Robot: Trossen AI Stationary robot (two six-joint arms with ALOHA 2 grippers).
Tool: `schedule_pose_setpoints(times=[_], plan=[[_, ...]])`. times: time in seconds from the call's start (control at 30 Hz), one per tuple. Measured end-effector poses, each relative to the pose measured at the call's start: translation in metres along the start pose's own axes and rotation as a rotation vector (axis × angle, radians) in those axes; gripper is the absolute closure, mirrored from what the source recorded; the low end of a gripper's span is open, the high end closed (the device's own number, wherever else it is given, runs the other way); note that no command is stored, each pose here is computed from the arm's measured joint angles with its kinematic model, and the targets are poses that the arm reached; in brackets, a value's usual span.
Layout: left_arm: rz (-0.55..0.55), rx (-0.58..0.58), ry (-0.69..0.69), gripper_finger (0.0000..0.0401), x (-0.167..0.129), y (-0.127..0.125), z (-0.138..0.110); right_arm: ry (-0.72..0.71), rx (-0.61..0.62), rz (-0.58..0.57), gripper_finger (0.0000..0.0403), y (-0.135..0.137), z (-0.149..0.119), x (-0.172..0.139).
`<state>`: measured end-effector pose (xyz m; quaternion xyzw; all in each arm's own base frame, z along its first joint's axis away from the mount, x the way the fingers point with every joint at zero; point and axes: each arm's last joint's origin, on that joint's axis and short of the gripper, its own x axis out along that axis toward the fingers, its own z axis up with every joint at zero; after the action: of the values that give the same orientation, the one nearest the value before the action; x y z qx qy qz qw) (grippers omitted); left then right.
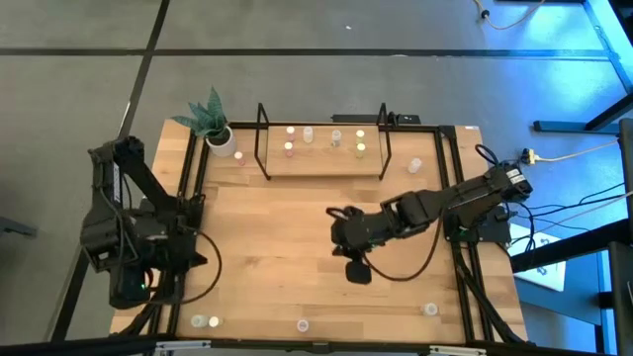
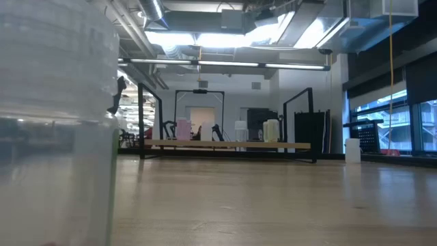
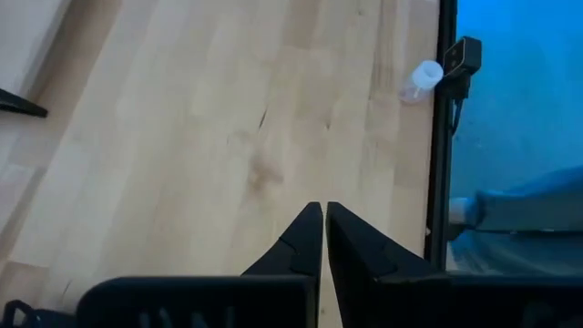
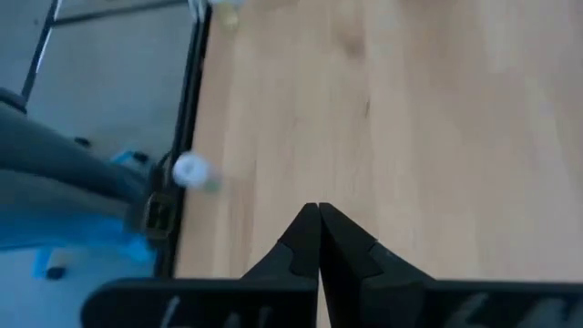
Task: Pick and place medicine bottles onto shelf by color
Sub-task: Put the top transparent pill bottle on the shelf aligned with the other transparent pill bottle
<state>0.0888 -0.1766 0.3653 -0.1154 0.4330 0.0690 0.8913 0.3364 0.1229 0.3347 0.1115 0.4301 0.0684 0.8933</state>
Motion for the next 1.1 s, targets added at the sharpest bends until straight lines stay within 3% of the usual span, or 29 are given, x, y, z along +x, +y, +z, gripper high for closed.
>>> schedule_pose_setpoints(times=[0.17, 0.3, 0.47, 0.6, 0.73, 1.1], plan=[[0.041, 0.007, 0.007, 0.0400, 0.010, -0.011, -0.005, 0.129, 0.091, -0.012, 0.0396, 0.003, -0.014, -0.001], [0.060, 0.020, 0.011, 0.0397, 0.015, -0.016, -0.008, 0.239, 0.092, 0.076, 0.0386, 0.004, -0.021, -0.002], [0.066, 0.025, 0.013, 0.0388, 0.016, -0.018, -0.008, 0.306, -0.009, 0.211, 0.0395, 0.012, -0.026, -0.003], [0.064, 0.019, 0.013, 0.0381, 0.016, -0.018, -0.008, 0.294, -0.130, 0.209, 0.0398, 0.020, -0.030, -0.002], [0.065, 0.020, 0.013, 0.0376, 0.016, -0.018, -0.008, 0.268, -0.177, 0.167, 0.0398, 0.026, -0.032, 0.001], [0.083, 0.040, 0.018, 0.0373, 0.016, -0.016, -0.009, 0.273, -0.007, 0.140, 0.0401, 0.046, -0.039, -0.004]])
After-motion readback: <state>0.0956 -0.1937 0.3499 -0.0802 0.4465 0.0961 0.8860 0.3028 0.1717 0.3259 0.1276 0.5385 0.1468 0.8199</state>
